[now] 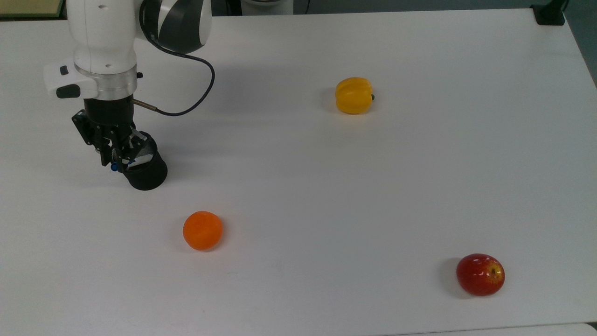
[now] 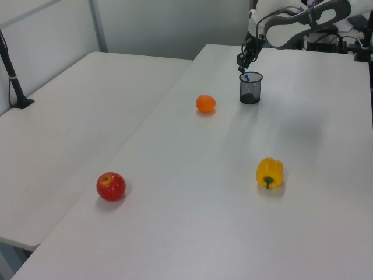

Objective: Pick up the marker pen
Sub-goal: 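Lower the gripper into the cup and close on the marker, then lift the marker up out of the cup, tipping the cup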

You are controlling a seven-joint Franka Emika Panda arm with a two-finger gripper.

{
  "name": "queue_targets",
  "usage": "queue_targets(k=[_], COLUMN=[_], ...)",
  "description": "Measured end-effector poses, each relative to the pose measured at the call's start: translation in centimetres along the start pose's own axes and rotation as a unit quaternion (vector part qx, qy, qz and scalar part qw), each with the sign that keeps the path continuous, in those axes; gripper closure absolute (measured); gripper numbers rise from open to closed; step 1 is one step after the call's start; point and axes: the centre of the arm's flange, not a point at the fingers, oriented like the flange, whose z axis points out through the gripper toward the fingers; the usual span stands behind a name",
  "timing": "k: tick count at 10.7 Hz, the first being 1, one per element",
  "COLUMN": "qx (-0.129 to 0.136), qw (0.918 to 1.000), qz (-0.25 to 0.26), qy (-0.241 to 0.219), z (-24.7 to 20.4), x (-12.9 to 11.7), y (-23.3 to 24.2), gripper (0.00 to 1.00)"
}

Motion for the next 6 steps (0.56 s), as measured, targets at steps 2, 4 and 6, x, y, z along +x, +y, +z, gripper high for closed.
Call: queue_targets(k=[2,4,6], qx=[0.0,0.0,0.0], qw=[1.0,1.0,1.0], qz=[0.0,0.0,0.0], qy=[-0.001,-0.001,0.0], z=[0.19,0.17,0.11], x=[-0.06,-0.04,0.01], y=[-0.03,-0.06,-0.07], gripper=[0.71,0.81,0.82])
